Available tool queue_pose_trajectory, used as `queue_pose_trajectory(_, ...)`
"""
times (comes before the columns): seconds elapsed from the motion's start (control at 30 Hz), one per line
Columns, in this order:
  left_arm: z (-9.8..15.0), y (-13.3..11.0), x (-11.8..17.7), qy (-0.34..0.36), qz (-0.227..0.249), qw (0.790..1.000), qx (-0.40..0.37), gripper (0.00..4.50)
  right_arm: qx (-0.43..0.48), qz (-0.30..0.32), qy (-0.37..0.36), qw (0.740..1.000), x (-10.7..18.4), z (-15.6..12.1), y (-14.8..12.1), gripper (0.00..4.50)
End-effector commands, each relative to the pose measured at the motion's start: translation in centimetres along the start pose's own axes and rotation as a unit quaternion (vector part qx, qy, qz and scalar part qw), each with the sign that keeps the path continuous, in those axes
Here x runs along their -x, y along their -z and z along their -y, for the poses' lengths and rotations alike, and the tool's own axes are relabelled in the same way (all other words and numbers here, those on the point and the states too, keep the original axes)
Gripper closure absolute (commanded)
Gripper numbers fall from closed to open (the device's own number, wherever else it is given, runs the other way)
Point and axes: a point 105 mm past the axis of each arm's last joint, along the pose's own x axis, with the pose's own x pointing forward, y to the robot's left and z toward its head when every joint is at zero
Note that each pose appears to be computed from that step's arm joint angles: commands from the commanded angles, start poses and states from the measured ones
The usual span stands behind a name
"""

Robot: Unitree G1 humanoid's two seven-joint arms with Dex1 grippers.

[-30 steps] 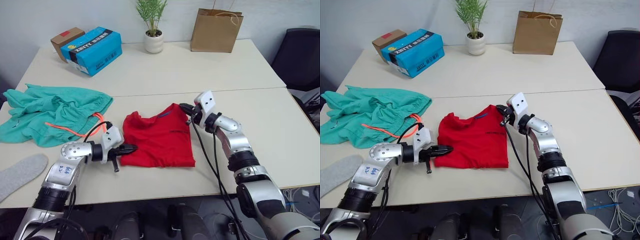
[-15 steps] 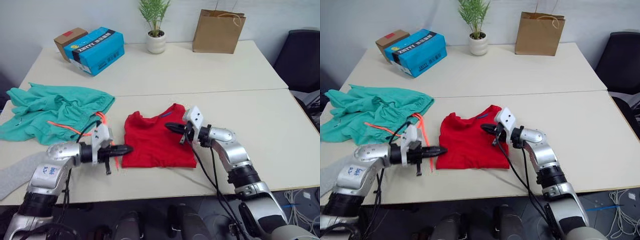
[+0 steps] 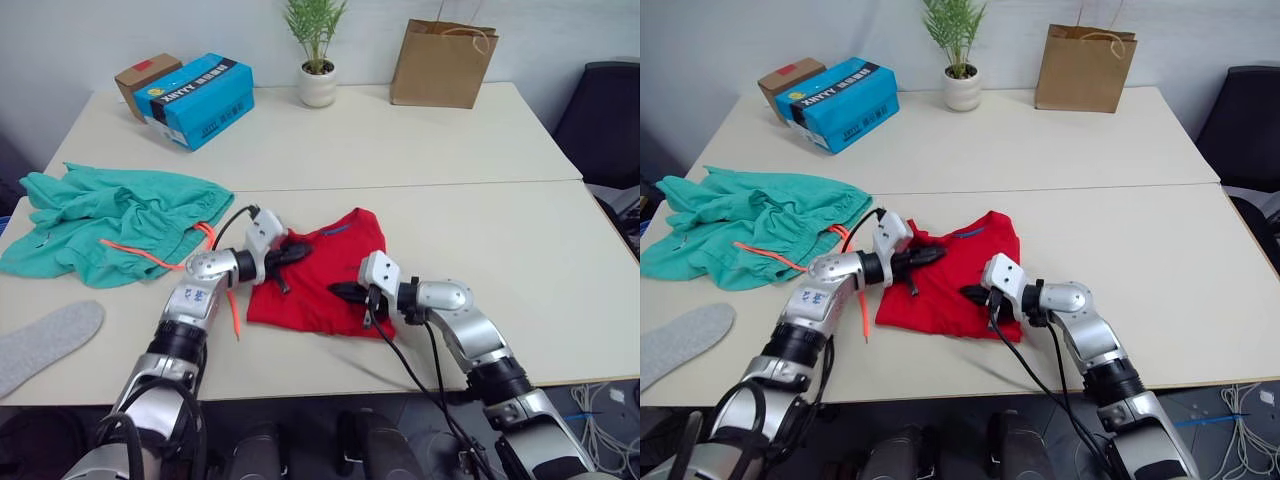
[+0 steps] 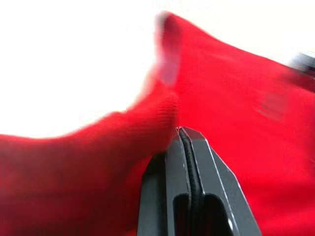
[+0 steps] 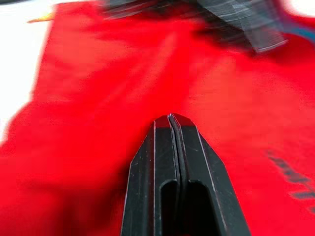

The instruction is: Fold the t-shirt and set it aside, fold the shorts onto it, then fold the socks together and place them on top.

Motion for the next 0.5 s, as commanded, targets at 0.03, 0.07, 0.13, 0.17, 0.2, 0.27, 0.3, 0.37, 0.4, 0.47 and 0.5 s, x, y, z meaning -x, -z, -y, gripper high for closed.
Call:
queue_pose_trajectory(0.03, -2.2, -1.0, 0.0, -0.059, 0.020, 0.998, -0.014, 4.46, 0.005, 0.006, -0.023, 1.000, 0.7, -1.0, -0.2, 4.50)
queue_pose_trajectory(0.07, -2.7, -1.1, 0.1, -0.075, 0.023, 0.997, -0.015, 4.46, 0.001, 0.006, -0.025, 1.000, 0.9, -1.2, -0.1, 4.50)
queue_pose_trajectory(0.13, -3.2, -1.0, 0.3, -0.090, 0.026, 0.995, -0.016, 4.46, -0.002, 0.004, -0.030, 1.000, 1.3, -1.5, 0.0, 4.50)
queue_pose_trajectory(0.17, -2.9, -1.2, 0.6, -0.077, 0.034, 0.996, -0.023, 4.46, -0.003, 0.005, -0.030, 1.000, 1.6, -1.5, 0.0, 4.50)
queue_pose_trajectory(0.2, -2.5, -1.6, 0.9, -0.055, 0.047, 0.997, -0.028, 4.46, -0.005, 0.009, -0.027, 1.000, 1.9, -1.3, -0.2, 4.50)
queue_pose_trajectory(0.27, -1.2, -2.8, 2.2, -0.004, 0.087, 0.996, -0.034, 4.46, -0.010, 0.026, -0.011, 1.000, 2.5, -0.6, -1.0, 4.50)
queue_pose_trajectory(0.3, -0.5, -3.4, 3.0, 0.021, 0.101, 0.994, -0.040, 4.46, -0.013, 0.037, -0.003, 0.999, 2.7, -0.2, -1.5, 4.50)
queue_pose_trajectory(0.37, 1.1, -4.1, 4.4, 0.074, 0.109, 0.990, -0.055, 4.46, -0.019, 0.055, 0.012, 0.998, 2.9, 0.6, -2.5, 4.50)
queue_pose_trajectory(0.4, 1.8, -4.2, 4.9, 0.093, 0.104, 0.988, -0.063, 4.46, -0.024, 0.062, 0.016, 0.998, 3.0, 0.8, -2.9, 4.50)
queue_pose_trajectory(0.47, 3.4, -3.9, 5.7, 0.135, 0.084, 0.985, -0.072, 4.46, -0.036, 0.079, 0.029, 0.996, 2.8, 1.5, -3.5, 4.50)
queue_pose_trajectory(0.5, 3.9, -3.4, 5.8, 0.143, 0.066, 0.985, -0.072, 4.46, -0.043, 0.083, 0.037, 0.995, 2.6, 1.8, -3.6, 4.50)
